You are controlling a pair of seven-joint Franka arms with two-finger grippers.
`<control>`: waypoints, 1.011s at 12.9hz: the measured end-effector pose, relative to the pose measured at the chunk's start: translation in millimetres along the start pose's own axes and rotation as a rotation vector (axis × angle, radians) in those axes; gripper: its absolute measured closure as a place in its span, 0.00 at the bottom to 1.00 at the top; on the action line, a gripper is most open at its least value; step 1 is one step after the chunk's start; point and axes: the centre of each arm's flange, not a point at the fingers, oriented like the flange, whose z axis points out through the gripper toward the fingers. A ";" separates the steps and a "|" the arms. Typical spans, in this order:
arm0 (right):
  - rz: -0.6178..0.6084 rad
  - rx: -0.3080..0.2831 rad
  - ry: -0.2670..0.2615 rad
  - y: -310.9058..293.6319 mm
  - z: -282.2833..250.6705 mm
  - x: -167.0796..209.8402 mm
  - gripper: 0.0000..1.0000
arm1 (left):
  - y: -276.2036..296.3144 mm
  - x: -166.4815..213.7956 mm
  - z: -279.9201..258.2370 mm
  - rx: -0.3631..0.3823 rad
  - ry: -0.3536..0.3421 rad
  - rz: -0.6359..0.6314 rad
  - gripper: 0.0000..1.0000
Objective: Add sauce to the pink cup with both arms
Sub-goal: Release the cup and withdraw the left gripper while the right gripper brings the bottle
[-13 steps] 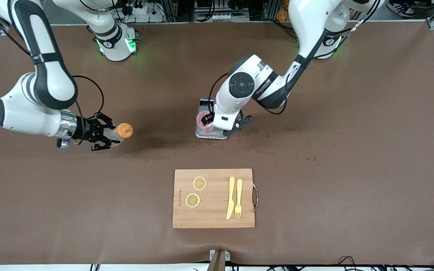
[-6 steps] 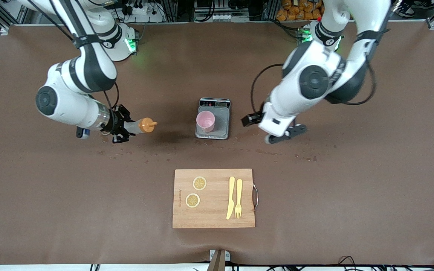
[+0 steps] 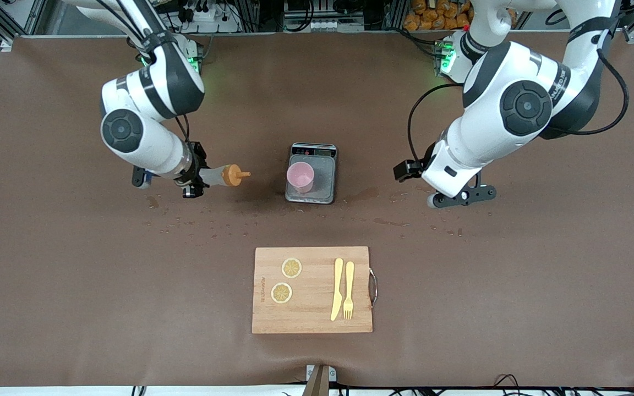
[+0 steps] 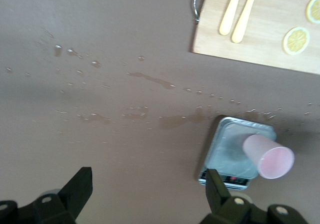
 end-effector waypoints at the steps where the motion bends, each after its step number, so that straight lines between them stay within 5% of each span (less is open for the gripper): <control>1: 0.005 0.000 0.031 3.7 -4.4 -6.6 0.56 | -6.0 0.6 -3.5 0.011 0.007 0.038 0.00; 10: 0.081 0.057 0.327 65.6 14.7 -100.1 0.57 | -146.7 1.9 -89.2 0.110 0.004 0.334 0.00; 13: 0.121 0.080 0.399 59.6 32.0 -118.2 0.57 | -170.5 -9.5 -117.0 0.142 0.034 0.320 0.00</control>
